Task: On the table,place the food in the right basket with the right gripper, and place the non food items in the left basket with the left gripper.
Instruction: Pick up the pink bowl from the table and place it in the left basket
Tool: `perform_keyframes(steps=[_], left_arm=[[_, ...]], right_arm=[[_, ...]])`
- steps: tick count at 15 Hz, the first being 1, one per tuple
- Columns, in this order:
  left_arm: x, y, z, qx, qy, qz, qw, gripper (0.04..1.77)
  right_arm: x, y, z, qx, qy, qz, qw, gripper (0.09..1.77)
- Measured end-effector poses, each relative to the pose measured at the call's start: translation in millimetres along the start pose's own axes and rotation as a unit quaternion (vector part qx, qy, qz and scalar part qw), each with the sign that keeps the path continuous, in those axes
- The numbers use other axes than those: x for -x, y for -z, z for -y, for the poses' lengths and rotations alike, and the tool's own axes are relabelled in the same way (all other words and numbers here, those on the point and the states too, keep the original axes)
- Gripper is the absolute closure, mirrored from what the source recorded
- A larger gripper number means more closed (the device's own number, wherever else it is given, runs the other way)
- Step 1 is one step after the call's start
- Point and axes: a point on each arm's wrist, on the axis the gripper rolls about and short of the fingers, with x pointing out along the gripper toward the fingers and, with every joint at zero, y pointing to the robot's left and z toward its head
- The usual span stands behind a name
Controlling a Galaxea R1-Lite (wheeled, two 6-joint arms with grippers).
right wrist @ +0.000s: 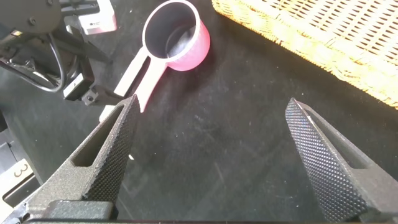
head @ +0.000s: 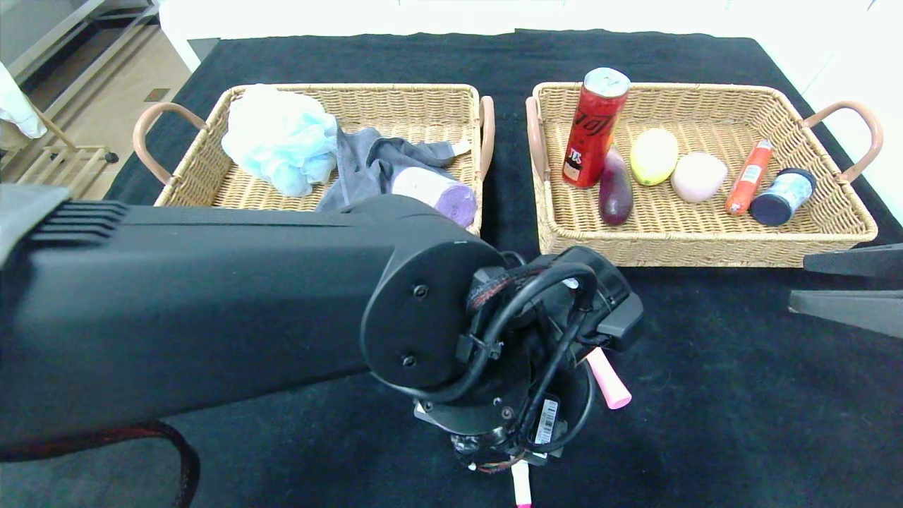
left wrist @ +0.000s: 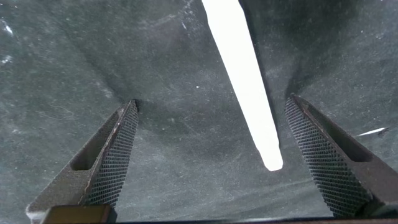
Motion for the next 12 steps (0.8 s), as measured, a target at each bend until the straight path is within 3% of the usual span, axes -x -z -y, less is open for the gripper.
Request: perform_keyframes(steps=[2,3,6,10,11,12], left_arm=[[-0.6,0.0,0.3,-0.002,-0.007,0.002,1.0000,0.09],[-0.9,0.2,0.8,-0.003,-0.011,0.004,0.9999,0.18],[-0.8,1.6,3.3,-0.007,-0.012,0.005,0.9999,0.67],[-0.8,3.4,3.2,-0.011,-0.015,-0.001,0.9998,1.15],[-0.8,3.4,3.1,-0.011,-0.015,-0.001,0.9998,1.62],[-0.4,3.5,3.2,-0.011,-0.015,-0.001,0.9998,1.54]], right_arm=[[0.0,0.0,0.0,0.000,0.000,0.000,1.000,0.15],[0.1,0.0,-0.1,0.000,0.000,0.000,1.000,0.15],[0.1,0.3,-0.4,0.000,-0.001,0.000,1.000,0.15],[0.4,0.3,-0.9,0.000,-0.001,0.000,1.000,0.15],[0.4,0.5,-1.0,0.000,-0.001,0.000,1.000,0.15],[0.3,0.6,-1.0,0.000,-0.001,-0.001,1.000,0.15]])
